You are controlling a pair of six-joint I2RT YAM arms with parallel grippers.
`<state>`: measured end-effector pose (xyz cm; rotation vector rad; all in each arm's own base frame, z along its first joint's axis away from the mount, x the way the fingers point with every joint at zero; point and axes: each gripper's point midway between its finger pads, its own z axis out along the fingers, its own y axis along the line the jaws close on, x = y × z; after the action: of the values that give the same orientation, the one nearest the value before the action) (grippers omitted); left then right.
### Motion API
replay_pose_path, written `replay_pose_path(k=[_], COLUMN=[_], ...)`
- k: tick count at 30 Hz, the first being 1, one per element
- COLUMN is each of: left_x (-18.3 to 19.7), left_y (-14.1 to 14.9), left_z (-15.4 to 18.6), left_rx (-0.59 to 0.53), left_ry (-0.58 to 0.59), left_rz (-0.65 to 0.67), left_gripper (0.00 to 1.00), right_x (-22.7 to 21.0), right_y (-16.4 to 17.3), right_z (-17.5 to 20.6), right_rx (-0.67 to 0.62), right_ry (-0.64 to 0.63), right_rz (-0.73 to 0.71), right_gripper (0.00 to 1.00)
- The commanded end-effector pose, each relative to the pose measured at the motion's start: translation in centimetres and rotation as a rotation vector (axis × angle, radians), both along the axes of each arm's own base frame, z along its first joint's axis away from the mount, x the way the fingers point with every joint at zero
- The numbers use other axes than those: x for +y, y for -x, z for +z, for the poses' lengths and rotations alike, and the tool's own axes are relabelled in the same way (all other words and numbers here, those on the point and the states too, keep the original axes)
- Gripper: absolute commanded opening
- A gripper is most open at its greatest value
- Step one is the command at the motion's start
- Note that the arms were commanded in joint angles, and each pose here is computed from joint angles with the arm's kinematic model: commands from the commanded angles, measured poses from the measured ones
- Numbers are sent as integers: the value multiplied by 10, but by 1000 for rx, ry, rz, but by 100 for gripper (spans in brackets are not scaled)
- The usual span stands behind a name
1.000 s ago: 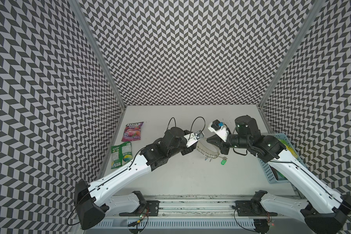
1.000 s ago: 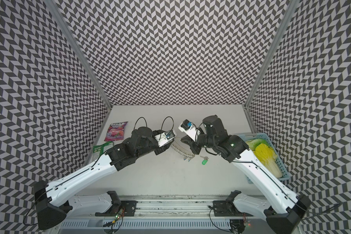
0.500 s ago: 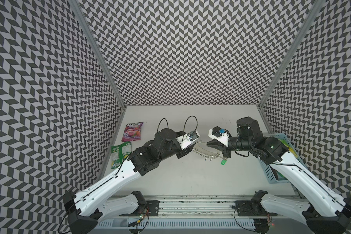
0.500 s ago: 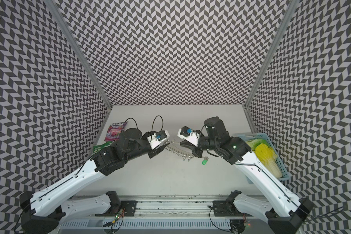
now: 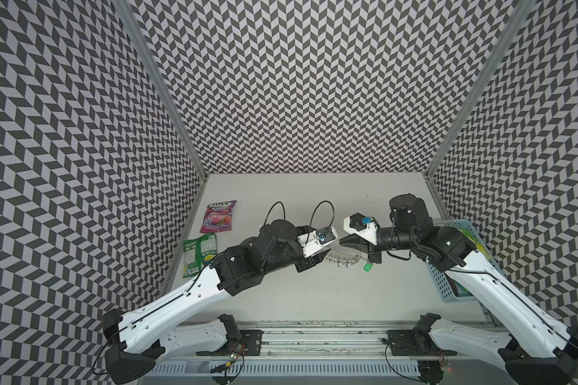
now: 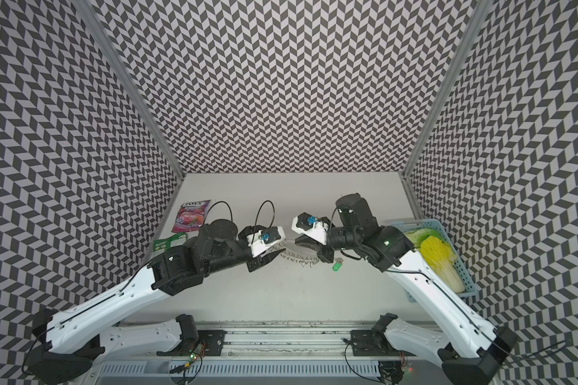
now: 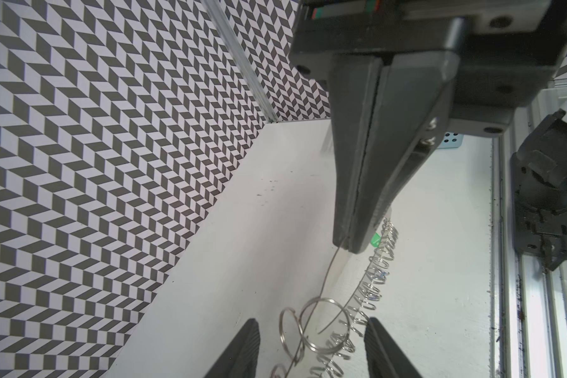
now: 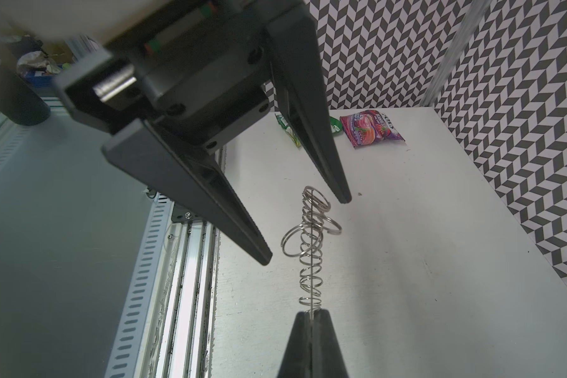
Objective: Attach keys to a key ring
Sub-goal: Adjust the keyring.
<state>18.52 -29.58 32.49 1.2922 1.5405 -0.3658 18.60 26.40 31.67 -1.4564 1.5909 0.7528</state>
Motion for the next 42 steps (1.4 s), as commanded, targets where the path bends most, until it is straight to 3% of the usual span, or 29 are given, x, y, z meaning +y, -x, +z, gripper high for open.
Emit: replay_pose_path(k=[1, 11, 19, 27, 37, 42], left_x=[3, 19, 13, 28, 42, 47], left_y=[4, 13, 14, 12, 12, 14], left_z=[13, 17, 10, 3, 6, 6], left_rx=[-68, -182, -159, -148, -110, -101], left_ry=[16, -29, -31, 3, 51, 61], left_rz=[22, 86, 71, 130, 181, 192], left_gripper=[55, 54, 54, 54, 54, 53], right_x=[5, 15, 19, 33, 34, 36], right_y=[6, 8, 9, 1, 7, 8], right_z=[21, 22, 24, -3, 4, -18], right_rx=[-46, 66, 140, 485, 629, 813], right_ry=[-61, -73, -99, -59, -97, -73], right_rz=[32, 70, 66, -14, -32, -31], right_gripper=[0, 0, 0, 0, 0, 0])
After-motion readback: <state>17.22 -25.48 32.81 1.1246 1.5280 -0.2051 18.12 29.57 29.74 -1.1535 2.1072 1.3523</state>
